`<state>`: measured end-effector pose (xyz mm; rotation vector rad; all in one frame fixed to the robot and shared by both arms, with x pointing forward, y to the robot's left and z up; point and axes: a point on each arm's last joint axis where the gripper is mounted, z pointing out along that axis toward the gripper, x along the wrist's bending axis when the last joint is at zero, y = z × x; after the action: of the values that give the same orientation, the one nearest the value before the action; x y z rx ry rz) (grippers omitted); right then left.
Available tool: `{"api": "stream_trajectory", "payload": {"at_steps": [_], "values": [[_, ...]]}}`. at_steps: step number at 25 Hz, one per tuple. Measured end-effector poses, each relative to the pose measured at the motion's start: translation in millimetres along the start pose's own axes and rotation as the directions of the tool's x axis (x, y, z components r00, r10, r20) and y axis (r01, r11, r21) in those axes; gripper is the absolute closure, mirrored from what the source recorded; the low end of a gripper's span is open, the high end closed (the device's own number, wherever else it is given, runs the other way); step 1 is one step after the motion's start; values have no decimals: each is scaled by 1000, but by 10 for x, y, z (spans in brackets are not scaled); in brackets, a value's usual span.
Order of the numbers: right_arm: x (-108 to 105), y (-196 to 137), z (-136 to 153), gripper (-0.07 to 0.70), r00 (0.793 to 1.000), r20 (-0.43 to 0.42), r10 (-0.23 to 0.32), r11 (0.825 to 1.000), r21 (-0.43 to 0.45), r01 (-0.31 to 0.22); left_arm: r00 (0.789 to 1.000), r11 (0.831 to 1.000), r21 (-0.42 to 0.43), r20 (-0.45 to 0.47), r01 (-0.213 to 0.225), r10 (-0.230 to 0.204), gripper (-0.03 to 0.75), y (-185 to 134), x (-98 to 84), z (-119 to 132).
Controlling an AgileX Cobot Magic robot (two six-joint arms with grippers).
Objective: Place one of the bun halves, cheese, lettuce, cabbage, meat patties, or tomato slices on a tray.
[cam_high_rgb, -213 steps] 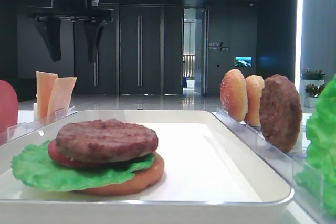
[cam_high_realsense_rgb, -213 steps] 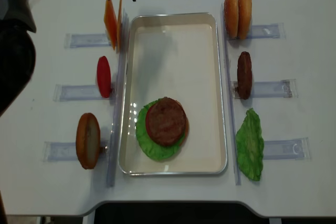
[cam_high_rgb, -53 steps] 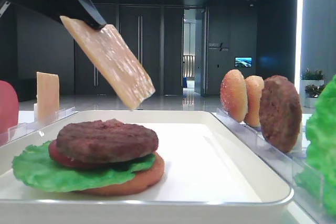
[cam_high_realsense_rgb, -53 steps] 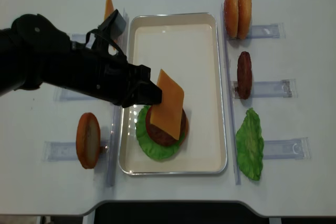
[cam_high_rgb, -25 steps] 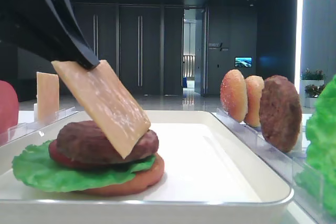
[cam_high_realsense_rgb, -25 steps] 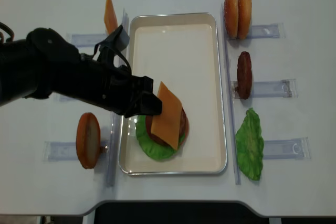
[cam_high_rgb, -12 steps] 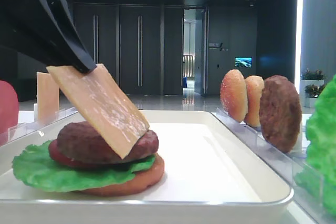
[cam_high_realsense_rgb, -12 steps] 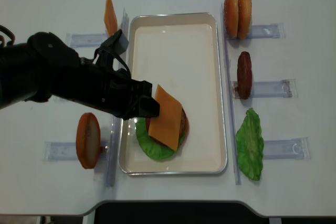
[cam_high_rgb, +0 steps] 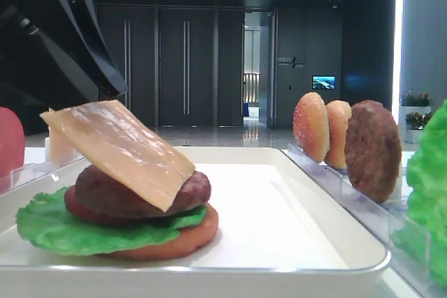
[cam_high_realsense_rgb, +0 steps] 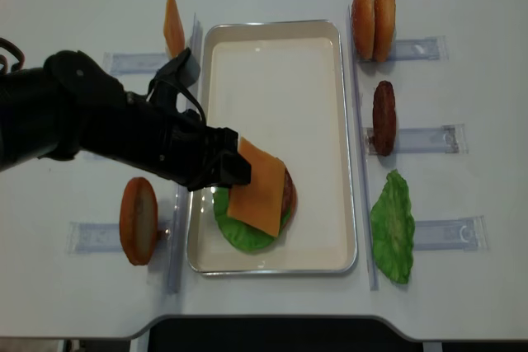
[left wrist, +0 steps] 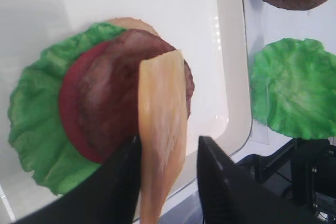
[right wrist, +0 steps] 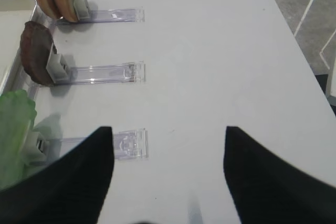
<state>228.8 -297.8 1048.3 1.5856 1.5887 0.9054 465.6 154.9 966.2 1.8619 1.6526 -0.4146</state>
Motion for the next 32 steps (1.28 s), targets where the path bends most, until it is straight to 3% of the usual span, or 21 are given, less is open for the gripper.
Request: {"api": "stream_trajectory", "payload": {"at_steps": [8,12,15,18,21,24,30,32], "values": [[0,0,0,197,1000,0,0,1000,0,0,998,1000,-14,-63,-2,1,260,-8,25,-68],[0,0,0,197,1000,0,0,1000,0,0,993,999,-44,-119,-23,18,226,9,31,-234],[0,0,0,197,1000,0,0,1000,0,0,982,997,-37,-178,-62,55,223,46,10,-365],[0,0,0,197,1000,0,0,1000,0,0,963,995,3,-249,-104,101,223,83,-27,-499],[0,0,0,197,1000,0,0,1000,0,0,928,989,64,-342,-136,149,223,129,-37,-633],[0,0,0,197,1000,0,0,1000,0,0,894,984,124,-414,-131,171,223,161,-54,-759],[0,0,0,197,1000,0,0,1000,0,0,851,974,207,-493,-87,181,223,192,-118,-972],[0,0,0,197,1000,0,0,1000,0,0,834,973,209,-518,-94,191,223,211,-118,-1015]]}}
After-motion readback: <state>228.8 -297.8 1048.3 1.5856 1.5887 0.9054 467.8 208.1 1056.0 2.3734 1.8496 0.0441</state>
